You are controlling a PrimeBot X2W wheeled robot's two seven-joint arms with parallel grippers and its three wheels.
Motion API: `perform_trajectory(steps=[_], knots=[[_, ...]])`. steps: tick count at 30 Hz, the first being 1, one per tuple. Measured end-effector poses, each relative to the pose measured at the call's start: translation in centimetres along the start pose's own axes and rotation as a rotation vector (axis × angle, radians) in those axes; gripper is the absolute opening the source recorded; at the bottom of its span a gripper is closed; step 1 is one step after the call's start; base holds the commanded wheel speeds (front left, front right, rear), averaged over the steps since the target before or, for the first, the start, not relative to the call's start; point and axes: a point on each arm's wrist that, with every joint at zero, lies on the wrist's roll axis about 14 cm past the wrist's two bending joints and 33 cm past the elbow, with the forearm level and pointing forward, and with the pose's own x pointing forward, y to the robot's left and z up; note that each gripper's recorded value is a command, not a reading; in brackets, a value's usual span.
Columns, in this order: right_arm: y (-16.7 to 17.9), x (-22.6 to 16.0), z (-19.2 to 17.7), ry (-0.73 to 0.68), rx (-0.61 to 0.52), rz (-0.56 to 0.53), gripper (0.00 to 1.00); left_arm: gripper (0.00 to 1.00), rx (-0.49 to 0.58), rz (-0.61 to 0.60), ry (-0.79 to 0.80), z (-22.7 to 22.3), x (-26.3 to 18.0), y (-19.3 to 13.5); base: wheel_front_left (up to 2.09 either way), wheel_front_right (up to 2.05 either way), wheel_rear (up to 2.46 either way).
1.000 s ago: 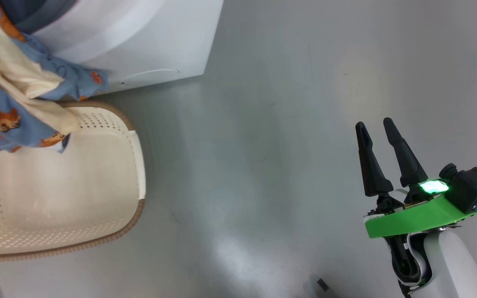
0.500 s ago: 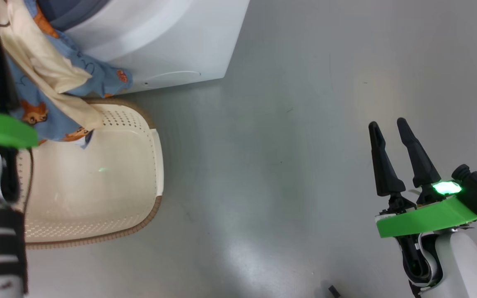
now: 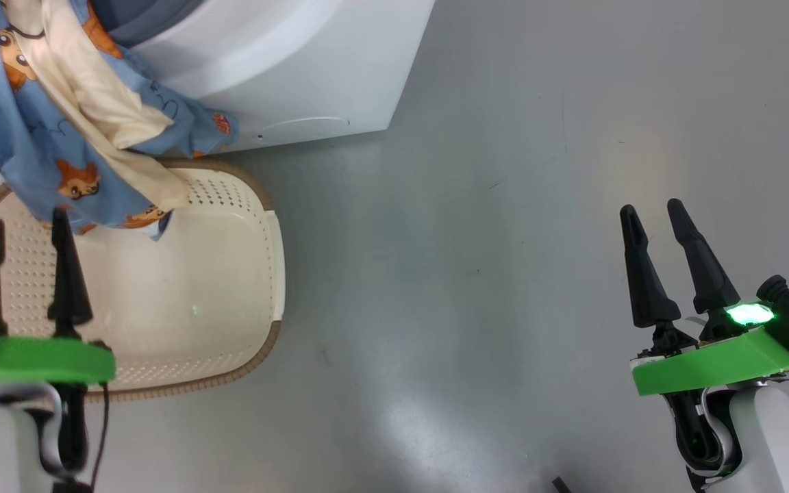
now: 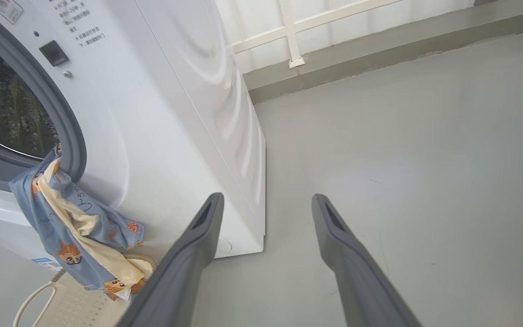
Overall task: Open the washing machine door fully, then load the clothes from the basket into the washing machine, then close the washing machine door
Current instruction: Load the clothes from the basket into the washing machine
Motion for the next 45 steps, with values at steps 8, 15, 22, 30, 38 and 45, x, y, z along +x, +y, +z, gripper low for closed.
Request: perform_trajectory(steps=[8,15,22,30,38,45], knots=[[0.0,0.0,-0.1,0.002,-0.001,0.002,1.00,1.00,-0.017,0.015,0.000,-0.3,-1.5,-0.1,0.00,0.00,0.00],[0.2,0.1,-0.3,0.007,-0.001,0.007,1.00,1.00,-0.028,0.009,0.017,-0.9,-1.8,-0.4,0.00,0.00,0.00],[0.0,0.1,-1.1,0.030,-0.001,0.005,1.00,1.00,-0.060,0.001,0.121,-4.4,-1.2,-0.7,0.00,0.00,0.00],[-0.2,0.5,-2.4,0.058,-0.002,0.000,1.00,1.00,-0.065,-0.021,0.201,-7.0,2.0,-1.0,0.00,0.00,0.00],[-0.3,1.1,-3.3,0.074,-0.005,0.003,1.00,1.00,-0.061,0.004,0.273,-9.1,5.4,0.4,0.00,0.00,0.00],[-0.8,1.1,-3.9,0.091,-0.014,-0.010,1.00,1.00,-0.028,-0.006,0.314,-10.3,8.0,0.7,0.00,0.00,0.00]])
